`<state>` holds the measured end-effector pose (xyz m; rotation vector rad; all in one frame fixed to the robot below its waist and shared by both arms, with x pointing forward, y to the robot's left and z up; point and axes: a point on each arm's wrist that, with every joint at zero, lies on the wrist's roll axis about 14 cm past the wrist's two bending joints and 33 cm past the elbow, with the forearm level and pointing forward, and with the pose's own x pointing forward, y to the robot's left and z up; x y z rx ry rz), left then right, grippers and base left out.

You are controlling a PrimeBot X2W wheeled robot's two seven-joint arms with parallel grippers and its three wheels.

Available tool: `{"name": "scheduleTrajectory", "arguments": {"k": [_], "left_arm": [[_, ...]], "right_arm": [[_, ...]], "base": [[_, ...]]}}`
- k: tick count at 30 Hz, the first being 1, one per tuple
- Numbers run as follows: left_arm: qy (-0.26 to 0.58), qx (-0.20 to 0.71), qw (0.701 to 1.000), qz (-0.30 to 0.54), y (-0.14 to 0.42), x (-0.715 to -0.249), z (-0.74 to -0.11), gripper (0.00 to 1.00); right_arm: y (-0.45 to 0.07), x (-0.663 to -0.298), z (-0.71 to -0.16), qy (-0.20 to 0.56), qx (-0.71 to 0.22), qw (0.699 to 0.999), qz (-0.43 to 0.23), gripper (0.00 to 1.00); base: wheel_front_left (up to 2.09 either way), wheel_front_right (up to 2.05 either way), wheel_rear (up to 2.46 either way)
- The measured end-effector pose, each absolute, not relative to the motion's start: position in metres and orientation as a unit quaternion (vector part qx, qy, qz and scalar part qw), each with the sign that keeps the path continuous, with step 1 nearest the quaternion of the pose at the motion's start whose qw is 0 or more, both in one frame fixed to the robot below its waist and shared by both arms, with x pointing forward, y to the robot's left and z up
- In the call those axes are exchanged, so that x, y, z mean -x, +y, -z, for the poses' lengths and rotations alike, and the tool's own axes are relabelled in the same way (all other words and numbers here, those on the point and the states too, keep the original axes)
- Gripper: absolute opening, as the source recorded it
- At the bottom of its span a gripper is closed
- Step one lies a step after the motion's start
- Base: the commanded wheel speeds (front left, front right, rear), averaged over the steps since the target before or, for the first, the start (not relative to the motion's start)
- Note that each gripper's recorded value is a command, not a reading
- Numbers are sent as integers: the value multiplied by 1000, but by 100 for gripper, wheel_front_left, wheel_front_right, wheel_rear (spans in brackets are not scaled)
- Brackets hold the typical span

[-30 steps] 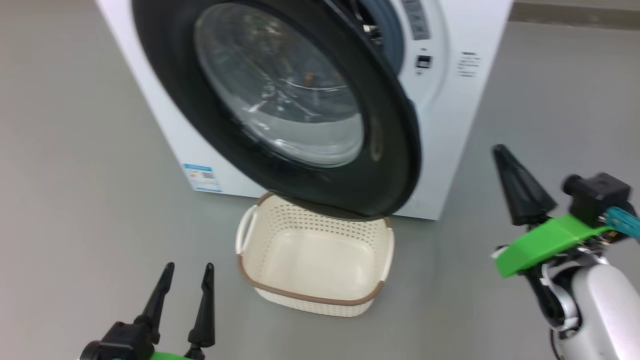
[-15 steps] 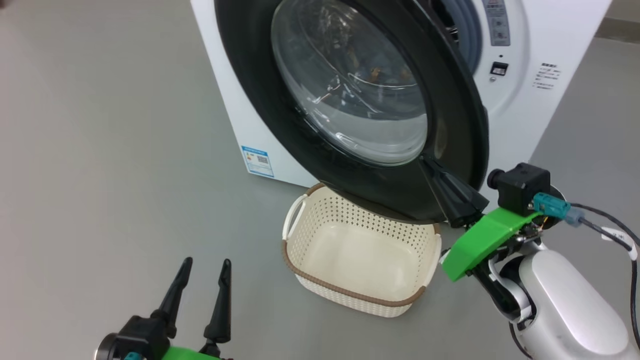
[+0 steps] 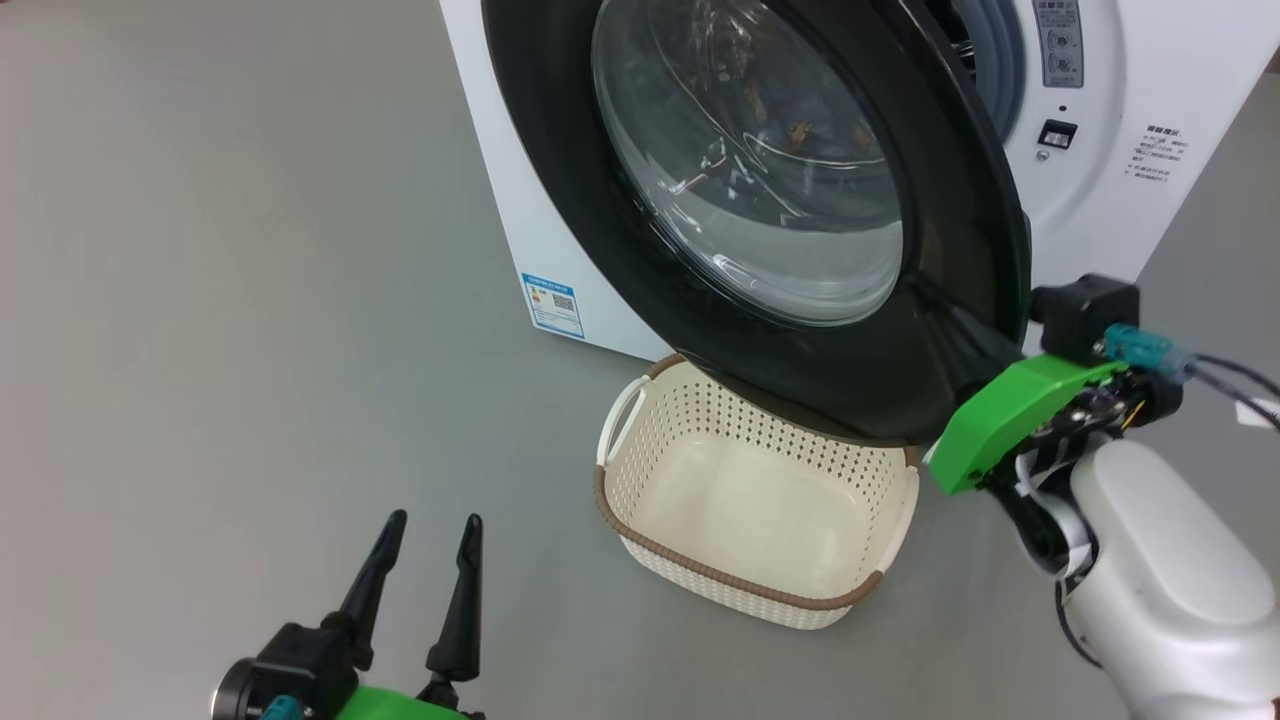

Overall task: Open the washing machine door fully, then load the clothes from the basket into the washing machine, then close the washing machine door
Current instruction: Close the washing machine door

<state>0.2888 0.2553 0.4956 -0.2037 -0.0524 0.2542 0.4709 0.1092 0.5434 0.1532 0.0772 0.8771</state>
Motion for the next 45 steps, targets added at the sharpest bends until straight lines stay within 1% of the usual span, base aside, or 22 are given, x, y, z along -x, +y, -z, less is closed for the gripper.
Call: {"name": "scheduleTrajectory", "arguments": {"k": [6, 24, 45], "left_arm": [[-23, 105, 986, -126, 253, -292, -494, 100], [-13, 104, 986, -133, 257, -293, -489, 100], [12, 109, 983, -146, 251, -317, -480, 100]], "right_arm": [[101, -496, -553, 25, -70, 911, -405, 0], [109, -537, -570, 16, -61, 917, -393, 0], [106, -628, -572, 6, -65, 934, -350, 0]], "base": [[0, 0, 0], [0, 0, 0], [0, 0, 0]]}}
